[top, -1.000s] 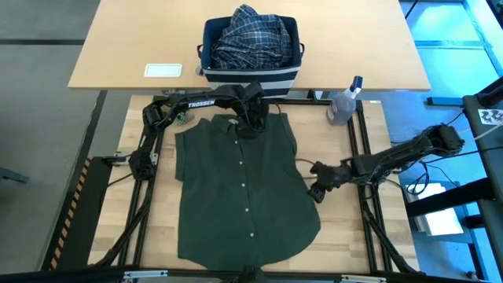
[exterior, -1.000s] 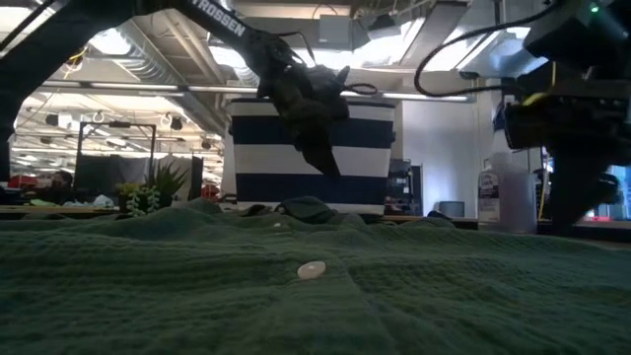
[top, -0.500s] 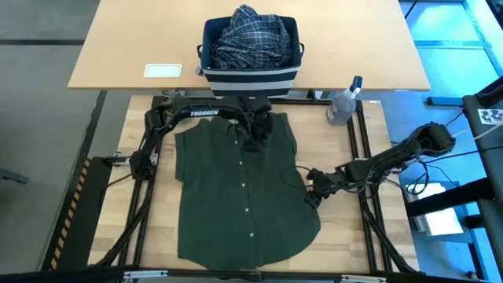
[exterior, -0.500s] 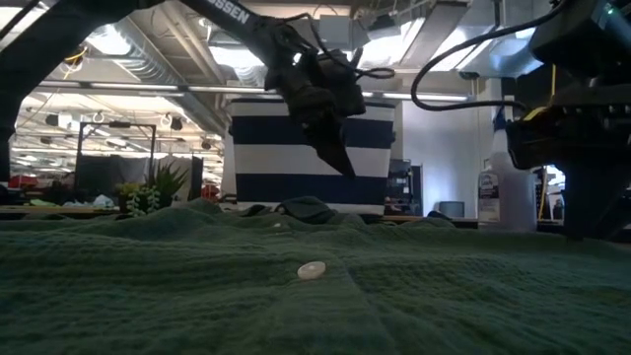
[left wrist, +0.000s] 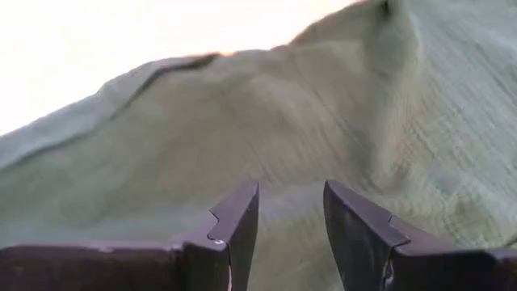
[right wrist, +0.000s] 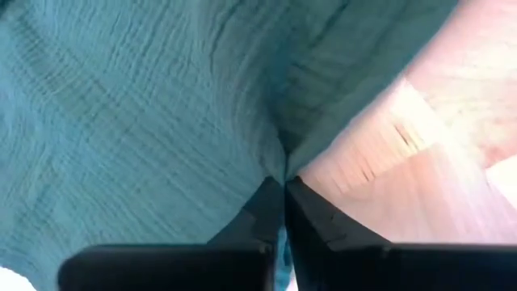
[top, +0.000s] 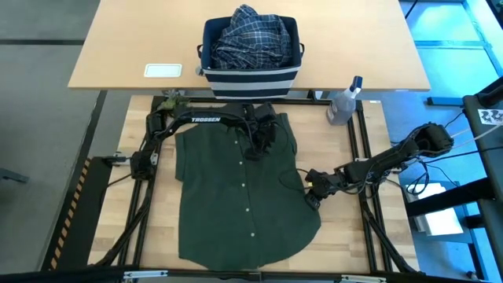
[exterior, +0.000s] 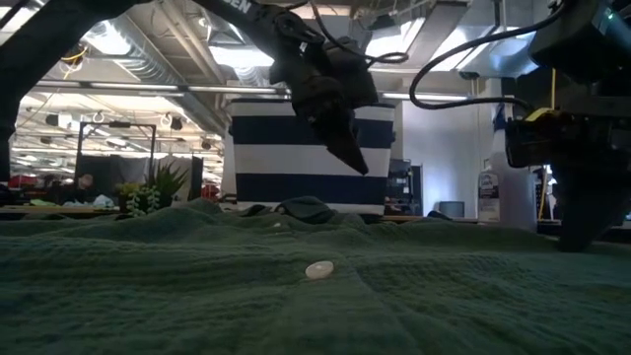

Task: Fold Laundry from Bin
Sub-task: Fold the green polo shirt

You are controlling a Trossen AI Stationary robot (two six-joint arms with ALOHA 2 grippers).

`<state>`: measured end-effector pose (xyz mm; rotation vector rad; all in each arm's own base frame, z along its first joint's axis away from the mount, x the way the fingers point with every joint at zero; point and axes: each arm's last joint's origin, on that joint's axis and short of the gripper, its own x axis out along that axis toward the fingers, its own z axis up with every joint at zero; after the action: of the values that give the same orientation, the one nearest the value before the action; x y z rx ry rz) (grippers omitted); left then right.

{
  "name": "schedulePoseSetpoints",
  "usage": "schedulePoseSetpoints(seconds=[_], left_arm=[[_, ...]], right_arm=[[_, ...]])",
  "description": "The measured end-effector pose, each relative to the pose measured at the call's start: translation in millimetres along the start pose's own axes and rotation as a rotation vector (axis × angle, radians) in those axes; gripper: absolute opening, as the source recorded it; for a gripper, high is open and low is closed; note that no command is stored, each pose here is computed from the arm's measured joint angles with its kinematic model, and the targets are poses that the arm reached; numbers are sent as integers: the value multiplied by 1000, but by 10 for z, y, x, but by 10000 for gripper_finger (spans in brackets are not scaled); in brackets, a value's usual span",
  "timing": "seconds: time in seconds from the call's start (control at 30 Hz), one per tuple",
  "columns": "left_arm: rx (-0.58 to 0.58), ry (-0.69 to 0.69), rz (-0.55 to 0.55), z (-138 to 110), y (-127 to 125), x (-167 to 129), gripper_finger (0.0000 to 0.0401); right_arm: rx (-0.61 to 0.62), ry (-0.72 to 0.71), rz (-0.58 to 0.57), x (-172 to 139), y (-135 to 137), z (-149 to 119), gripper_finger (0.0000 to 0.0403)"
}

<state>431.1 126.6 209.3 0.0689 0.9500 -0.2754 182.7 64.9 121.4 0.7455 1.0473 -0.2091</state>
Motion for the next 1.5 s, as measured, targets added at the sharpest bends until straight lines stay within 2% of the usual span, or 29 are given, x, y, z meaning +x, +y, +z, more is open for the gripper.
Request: schedulePoseSetpoints(seconds=[0.17,0.37,0.57,0.77,1.0,1.2,1.5], left_arm=[[51,-101,42,122,9,9,135],[61,-183,142,138,212,0,135],[-26,-121,94,-120,452,130,135],[-96,-103,121,-277,660,99,137],[-198,-110,179,-423,895,-28,183],[-279,-70,150,-531,937,-67,213],[-392,114,172,-758,955,-126,214]], right_arm=[[-37,-48,53,-27,130,86,6],[-93,-51,68,-18,229,145,3],[-99,-45,90,23,267,164,3],[-99,18,102,133,261,140,2],[-98,40,107,196,257,130,2],[-101,48,124,191,267,131,2],[-105,48,125,191,266,132,2]])
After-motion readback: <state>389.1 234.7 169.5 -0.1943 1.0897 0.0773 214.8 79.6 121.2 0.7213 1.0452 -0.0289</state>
